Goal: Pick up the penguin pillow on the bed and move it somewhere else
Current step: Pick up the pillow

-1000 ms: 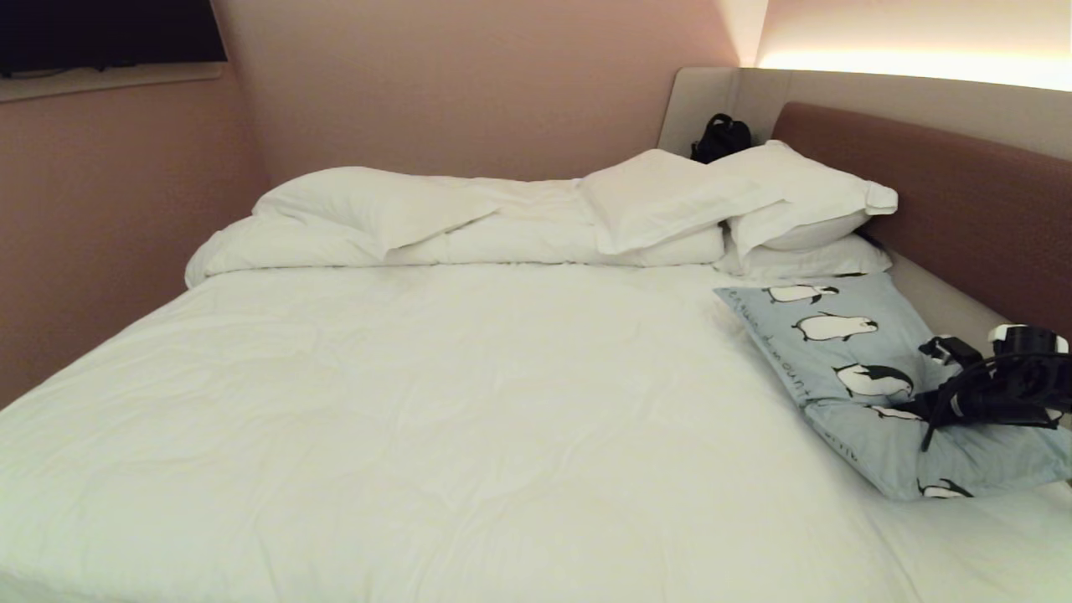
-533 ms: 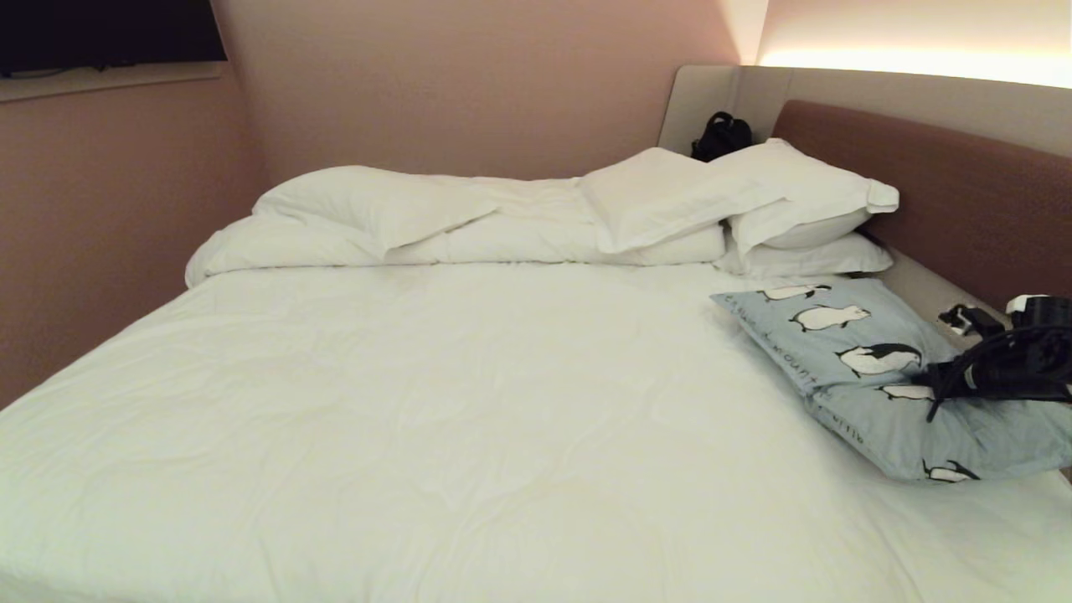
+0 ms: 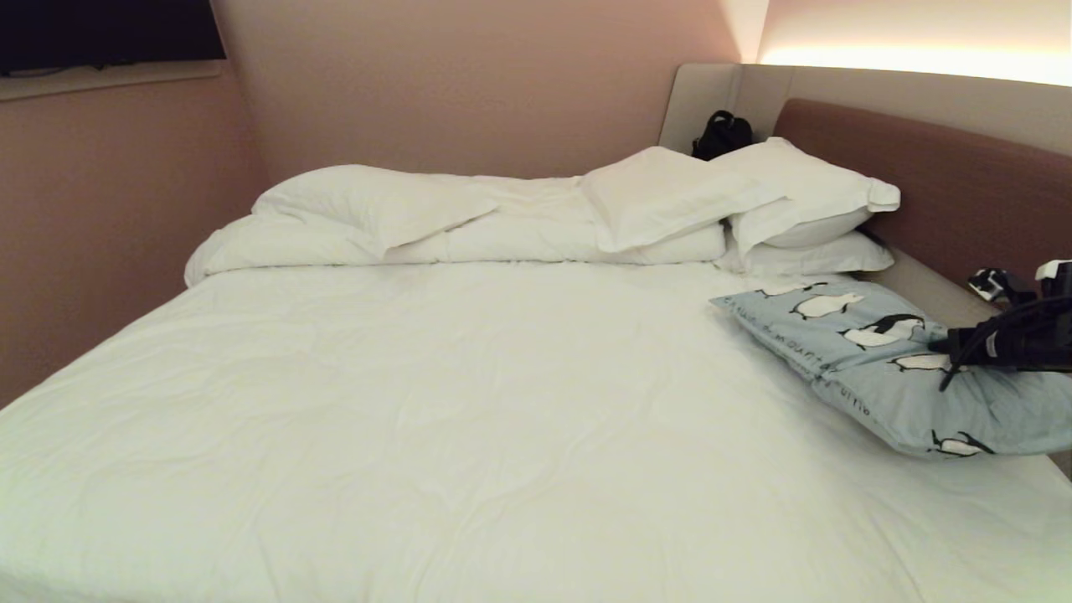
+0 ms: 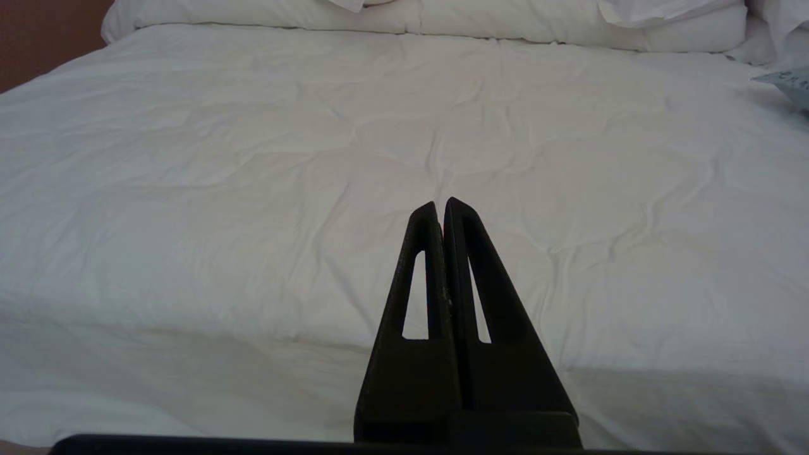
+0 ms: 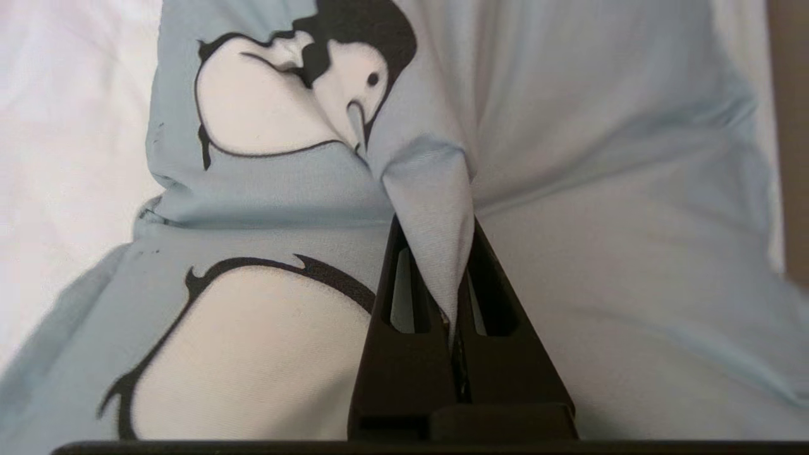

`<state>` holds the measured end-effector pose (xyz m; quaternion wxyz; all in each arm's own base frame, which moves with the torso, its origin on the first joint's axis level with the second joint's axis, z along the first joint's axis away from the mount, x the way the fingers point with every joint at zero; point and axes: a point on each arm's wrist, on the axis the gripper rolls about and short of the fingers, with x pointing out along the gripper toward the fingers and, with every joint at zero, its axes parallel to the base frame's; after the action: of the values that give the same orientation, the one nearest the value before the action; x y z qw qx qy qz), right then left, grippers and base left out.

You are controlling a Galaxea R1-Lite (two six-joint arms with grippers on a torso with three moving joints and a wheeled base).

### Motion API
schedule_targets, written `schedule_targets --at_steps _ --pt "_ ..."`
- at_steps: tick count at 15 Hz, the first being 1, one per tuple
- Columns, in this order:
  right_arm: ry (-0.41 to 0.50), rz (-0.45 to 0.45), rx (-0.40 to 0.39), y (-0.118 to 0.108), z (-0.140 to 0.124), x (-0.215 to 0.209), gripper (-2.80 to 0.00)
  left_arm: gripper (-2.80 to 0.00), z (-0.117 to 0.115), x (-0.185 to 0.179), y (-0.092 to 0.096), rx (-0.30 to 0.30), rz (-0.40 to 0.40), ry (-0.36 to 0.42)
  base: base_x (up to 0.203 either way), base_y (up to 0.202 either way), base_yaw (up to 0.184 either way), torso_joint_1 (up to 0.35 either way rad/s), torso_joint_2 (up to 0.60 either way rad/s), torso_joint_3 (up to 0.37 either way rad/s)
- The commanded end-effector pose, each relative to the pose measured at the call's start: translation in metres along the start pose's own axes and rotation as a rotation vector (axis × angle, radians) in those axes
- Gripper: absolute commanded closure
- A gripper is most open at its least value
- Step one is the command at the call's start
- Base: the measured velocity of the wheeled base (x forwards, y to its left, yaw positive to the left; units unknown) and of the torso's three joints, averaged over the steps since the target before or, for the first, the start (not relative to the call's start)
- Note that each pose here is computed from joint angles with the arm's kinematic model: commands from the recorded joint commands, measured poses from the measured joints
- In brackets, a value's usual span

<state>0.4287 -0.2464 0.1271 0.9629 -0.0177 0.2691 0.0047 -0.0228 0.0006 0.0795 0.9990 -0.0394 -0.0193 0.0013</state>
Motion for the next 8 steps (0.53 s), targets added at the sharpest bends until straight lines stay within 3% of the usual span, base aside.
schedule_targets --at_steps 1,8 --pt "-0.029 -0.011 -0.012 -0.002 0.010 -0.013 0.00 0.00 0.000 0.000 0.000 -0.001 0.001 0.000 0.000 0.000 0.000 0.000 0.00 0.000" --pt "-0.153 -0.103 -0.009 -0.025 0.020 -0.040 0.00 0.00 0.000 0.000 0.000 0.000 0.001 0.000 0.000 0.000 0.000 0.000 0.00 0.000"
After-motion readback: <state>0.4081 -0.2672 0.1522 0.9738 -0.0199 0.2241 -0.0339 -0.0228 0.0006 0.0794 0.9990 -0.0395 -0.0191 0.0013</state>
